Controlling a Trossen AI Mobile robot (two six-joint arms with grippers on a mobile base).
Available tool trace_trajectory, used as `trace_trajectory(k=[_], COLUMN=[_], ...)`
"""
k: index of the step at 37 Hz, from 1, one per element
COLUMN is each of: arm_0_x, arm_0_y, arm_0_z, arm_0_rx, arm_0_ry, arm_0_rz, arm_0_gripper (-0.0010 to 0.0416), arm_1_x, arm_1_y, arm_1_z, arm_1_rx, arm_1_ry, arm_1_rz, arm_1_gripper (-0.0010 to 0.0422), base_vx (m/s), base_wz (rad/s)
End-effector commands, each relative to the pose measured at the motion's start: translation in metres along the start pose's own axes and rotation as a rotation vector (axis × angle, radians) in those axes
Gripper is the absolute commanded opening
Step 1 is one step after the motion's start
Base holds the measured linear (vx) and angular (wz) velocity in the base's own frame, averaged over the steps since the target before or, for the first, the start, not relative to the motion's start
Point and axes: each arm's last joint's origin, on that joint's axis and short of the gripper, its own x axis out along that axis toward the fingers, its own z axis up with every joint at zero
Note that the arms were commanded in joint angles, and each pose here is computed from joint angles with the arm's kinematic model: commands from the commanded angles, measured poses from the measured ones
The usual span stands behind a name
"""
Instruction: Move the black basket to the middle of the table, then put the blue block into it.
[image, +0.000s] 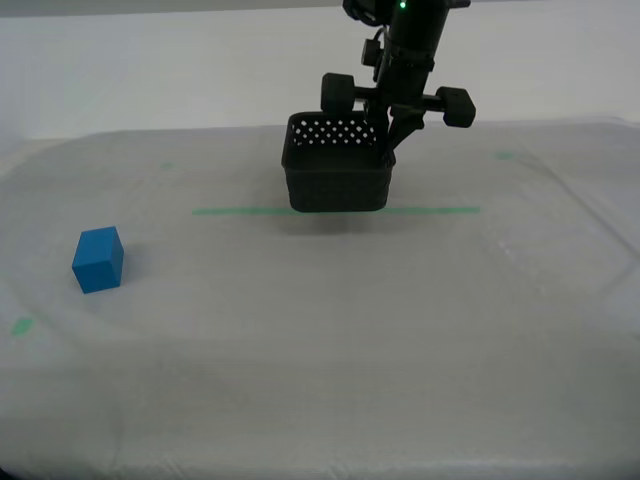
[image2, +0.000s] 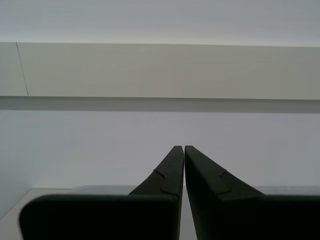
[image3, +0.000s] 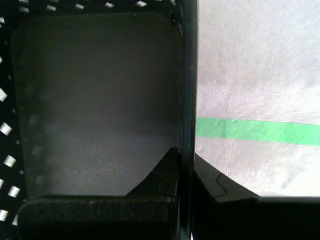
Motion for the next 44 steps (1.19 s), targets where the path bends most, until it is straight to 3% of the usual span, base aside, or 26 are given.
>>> trace_trajectory(k=[1,15,23,44], arm_0_x=[0.013,0.049,0.050,0.050], arm_0_y=[0.001,0.000,-0.001,-0.004], arm_0_z=[0.000,0.000,0.000,0.001], arm_0_rx=[0.001,-0.010,-0.032,-0.054], arm_0_ry=[-0.001,-0.010,-0.030,-0.032], arm_0_rz=[0.003,-0.008,-0.044,-0.064], arm_0_gripper=[0.0000,0.0000,0.0000,0.0008], arm_1_x=[0.000,0.000,0.000,0.000], arm_1_y=[0.000,0.000,0.000,0.000], arm_1_z=[0.001,0.001,0.001,0.001], arm_1_rx=[0.001,0.001,0.001,0.001], arm_1_ry=[-0.006,-0.006,-0.006,-0.006], arm_1_rz=[0.000,0.000,0.000,0.000], arm_1_gripper=[0.0000,0.0000,0.0000,0.0000], base_vx=[0.000,0.000,0.000,0.000], base_wz=[0.000,0.000,0.000,0.000])
